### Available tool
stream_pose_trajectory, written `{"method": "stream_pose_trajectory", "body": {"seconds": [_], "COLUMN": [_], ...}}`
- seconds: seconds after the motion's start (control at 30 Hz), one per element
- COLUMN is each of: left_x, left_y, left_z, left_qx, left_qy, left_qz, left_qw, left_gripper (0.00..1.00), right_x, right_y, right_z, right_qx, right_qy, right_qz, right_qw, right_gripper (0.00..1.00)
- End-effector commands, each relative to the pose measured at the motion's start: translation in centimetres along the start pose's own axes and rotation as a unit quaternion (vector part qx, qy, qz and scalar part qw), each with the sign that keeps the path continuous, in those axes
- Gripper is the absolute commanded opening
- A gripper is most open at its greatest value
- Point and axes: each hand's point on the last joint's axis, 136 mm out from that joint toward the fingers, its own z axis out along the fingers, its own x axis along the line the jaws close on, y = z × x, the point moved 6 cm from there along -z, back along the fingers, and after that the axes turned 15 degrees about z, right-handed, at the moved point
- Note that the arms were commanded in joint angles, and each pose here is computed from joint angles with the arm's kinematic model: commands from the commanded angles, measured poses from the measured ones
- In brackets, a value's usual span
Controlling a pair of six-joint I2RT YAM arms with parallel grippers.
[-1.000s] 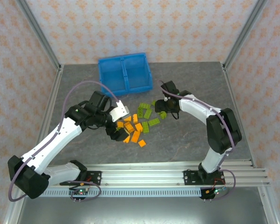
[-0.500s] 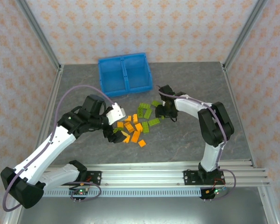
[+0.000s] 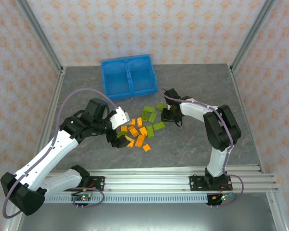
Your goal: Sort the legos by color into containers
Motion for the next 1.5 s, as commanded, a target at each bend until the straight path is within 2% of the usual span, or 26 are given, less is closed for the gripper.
{"method": "stream_pose_trajectory", "body": {"seconds": [0.0, 0.1, 0.23, 0.33, 0.4, 0.53, 0.67, 0.77, 0.97, 1.13, 1.27, 1.37, 1.47], "left_x": [-0.1, -0.1, 0.3, 1.1, 1.7, 2.3, 2.4, 2.5, 2.6, 2.6, 2.5, 2.5, 2.5], "left_y": [0.4, 0.5, 0.5, 0.4, 0.3, -0.3, -0.9, -0.9, -0.9, -0.8, -0.7, -0.7, -0.8], "left_z": [-0.3, -0.3, -0.6, -1.2, -2.0, -3.2, -3.5, -3.3, -2.9, -2.9, -3.0, -3.0, -2.8], "left_qx": [-0.018, -0.018, -0.017, -0.013, -0.014, -0.022, -0.018, -0.016, -0.006, -0.010, -0.012, -0.010, -0.008], "left_qy": [0.005, 0.008, 0.028, 0.081, 0.135, 0.212, 0.238, 0.235, 0.220, 0.217, 0.216, 0.216, 0.215], "left_qz": [0.020, 0.021, 0.021, 0.022, 0.024, 0.026, 0.019, 0.019, 0.013, 0.014, 0.015, 0.015, 0.015], "left_qw": [1.000, 1.000, 0.999, 0.996, 0.991, 0.977, 0.971, 0.972, 0.975, 0.976, 0.976, 0.976, 0.976], "left_gripper": [1.00, 1.00, 1.00, 1.00, 1.00, 1.00, 1.00, 1.00, 1.00, 1.00, 1.00, 1.00, 1.00], "right_x": [0.2, 0.7, 2.3, 5.3, 8.2, 12.6, 16.7, 19.2, 21.1, 20.8, 20.3, 19.9, 19.8], "right_y": [0.5, 0.8, 1.2, 1.5, 2.0, 5.0, 9.3, 12.2, 15.9, 16.4, 16.0, 16.0, 16.0], "right_z": [-2.6, -4.5, -9.2, -13.5, -16.2, -17.7, -16.0, -13.0, -6.6, -1.9, 0.1, 0.8, -0.1], "right_qx": [-0.037, -0.057, -0.105, -0.158, -0.190, -0.231, -0.263, -0.274, -0.291, -0.267, -0.246, -0.229, -0.227], "right_qy": [0.010, 0.027, 0.060, 0.091, 0.136, 0.201, 0.202, 0.187, 0.128, 0.113, 0.105, 0.107, 0.110], "right_qz": [0.000, 0.001, -0.001, -0.029, -0.043, -0.024, -0.018, -0.017, -0.004, -0.001, -0.004, 0.007, 0.009], "right_qw": [0.999, 0.998, 0.993, 0.983, 0.971, 0.952, 0.943, 0.943, 0.948, 0.957, 0.963, 0.968, 0.968], "right_gripper": [0.39, 0.36, 0.31, 0.30, 0.30, 0.32, 0.31, 0.31, 0.32, 0.32, 0.36, 0.48, 0.50]}}
